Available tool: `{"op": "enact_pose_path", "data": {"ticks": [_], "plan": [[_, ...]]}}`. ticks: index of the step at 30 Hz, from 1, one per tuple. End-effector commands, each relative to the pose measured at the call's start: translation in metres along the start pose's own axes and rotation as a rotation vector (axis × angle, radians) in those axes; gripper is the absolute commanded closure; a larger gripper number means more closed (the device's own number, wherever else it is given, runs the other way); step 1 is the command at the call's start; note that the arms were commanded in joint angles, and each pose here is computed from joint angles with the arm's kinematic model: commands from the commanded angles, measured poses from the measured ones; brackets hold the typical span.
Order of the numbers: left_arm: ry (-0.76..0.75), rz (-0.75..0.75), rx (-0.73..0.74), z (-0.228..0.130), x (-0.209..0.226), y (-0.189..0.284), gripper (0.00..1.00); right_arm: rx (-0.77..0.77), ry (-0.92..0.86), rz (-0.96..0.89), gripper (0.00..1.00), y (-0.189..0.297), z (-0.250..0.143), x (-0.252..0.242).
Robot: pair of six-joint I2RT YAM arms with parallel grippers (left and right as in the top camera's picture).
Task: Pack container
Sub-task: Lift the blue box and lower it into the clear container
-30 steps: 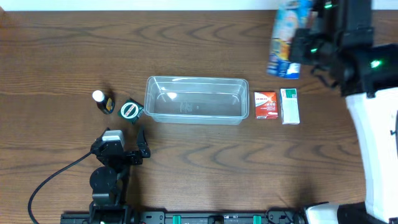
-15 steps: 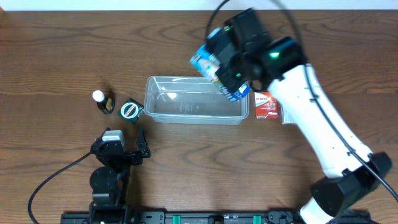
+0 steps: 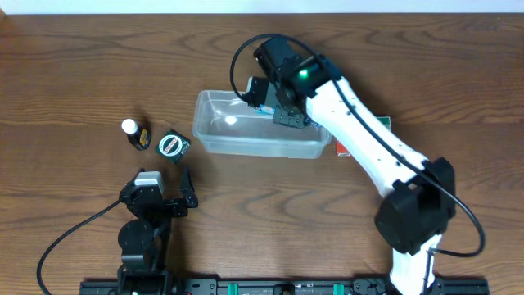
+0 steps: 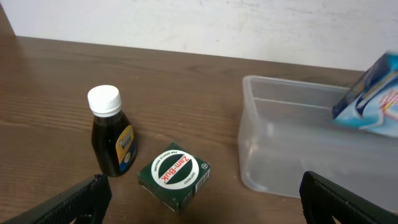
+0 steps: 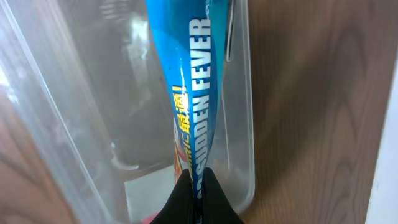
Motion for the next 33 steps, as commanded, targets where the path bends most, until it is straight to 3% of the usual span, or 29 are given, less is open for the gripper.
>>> {"op": "enact_pose_path", "data": {"ticks": [1, 14, 22, 26, 33], "plan": [[-0.016, 0.006, 0.048, -0.012, 0.004, -0.001, 0.02, -0.006, 0.037, -0.045, 0.99, 0.002, 0.005, -0.005], [-0.015, 0.007, 0.048, -0.012, 0.004, -0.001, 0.02, -0.008, 0.049, -0.038, 0.98, -0.008, 0.011, -0.004], [-0.016, 0.006, 0.048, -0.012, 0.004, -0.001, 0.02, 0.064, 0.064, -0.067, 0.82, -0.016, 0.009, -0.004], [-0.015, 0.007, 0.048, -0.012, 0.004, -0.001, 0.02, 0.095, 0.075, -0.138, 0.62, -0.003, 0.019, -0.002], [-0.016, 0.006, 0.048, -0.012, 0.004, -0.001, 0.02, 0.046, 0.047, -0.245, 0.71, 0.031, 0.037, 0.004]]}}
Point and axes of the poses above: each gripper's point midway between its finger pads, its own y axis back along the fingers, its own x axis along the line the jaws close on, z = x × y, the point moved 8 cm from there along y, back along the fingers, and after that the axes turned 13 degrees about y, right-handed, at the moved point
